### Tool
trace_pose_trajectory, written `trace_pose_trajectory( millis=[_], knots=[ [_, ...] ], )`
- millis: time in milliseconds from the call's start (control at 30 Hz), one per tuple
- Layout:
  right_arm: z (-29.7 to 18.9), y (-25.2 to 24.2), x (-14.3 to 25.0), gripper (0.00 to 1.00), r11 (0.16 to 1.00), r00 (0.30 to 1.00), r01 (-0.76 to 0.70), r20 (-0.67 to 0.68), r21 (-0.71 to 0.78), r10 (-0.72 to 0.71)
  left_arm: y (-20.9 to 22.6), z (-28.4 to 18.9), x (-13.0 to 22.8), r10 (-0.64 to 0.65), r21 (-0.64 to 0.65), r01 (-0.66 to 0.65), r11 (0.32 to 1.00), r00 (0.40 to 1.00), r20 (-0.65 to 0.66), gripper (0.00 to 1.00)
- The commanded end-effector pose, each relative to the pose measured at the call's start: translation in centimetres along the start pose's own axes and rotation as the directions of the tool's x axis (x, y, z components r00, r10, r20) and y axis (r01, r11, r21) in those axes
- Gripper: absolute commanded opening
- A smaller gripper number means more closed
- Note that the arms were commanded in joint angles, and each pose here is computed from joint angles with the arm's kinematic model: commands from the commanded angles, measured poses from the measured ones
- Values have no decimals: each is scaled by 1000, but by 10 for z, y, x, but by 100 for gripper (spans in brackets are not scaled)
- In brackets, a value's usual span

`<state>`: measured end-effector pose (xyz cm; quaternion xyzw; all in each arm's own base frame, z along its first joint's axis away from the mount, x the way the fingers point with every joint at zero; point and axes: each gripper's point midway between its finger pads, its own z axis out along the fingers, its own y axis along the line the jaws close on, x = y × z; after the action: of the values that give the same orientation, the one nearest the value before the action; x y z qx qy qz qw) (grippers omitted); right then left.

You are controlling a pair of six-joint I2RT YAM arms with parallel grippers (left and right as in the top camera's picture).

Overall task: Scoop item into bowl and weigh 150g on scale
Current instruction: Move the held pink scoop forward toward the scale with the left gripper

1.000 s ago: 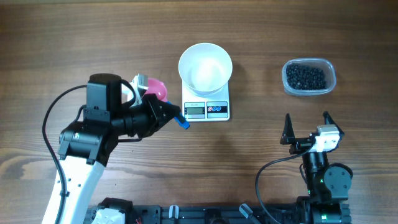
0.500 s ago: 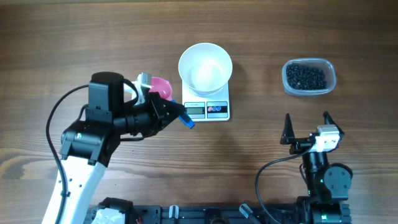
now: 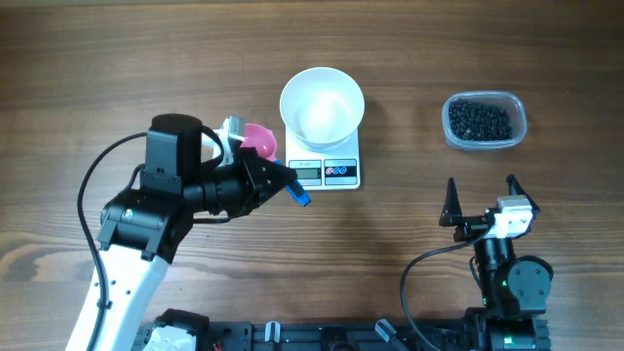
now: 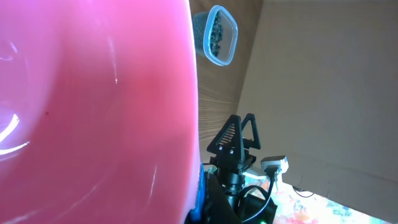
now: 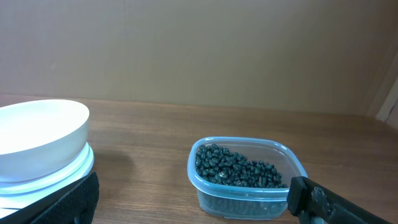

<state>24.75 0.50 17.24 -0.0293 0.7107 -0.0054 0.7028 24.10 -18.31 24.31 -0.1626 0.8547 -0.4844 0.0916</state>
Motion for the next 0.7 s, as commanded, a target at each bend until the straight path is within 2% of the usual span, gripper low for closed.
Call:
trace_pose_trajectory(
  millis=[0, 667],
  knots=[
    [0, -2, 0, 100, 1000, 1000, 3, 1, 11, -3, -3, 0, 4, -14, 15, 15, 1000, 1000, -13, 4],
    [0, -2, 0, 100, 1000, 1000, 2, 1, 11, -2, -4, 4, 10, 3, 4, -3, 1000, 1000, -27, 4]
  ],
)
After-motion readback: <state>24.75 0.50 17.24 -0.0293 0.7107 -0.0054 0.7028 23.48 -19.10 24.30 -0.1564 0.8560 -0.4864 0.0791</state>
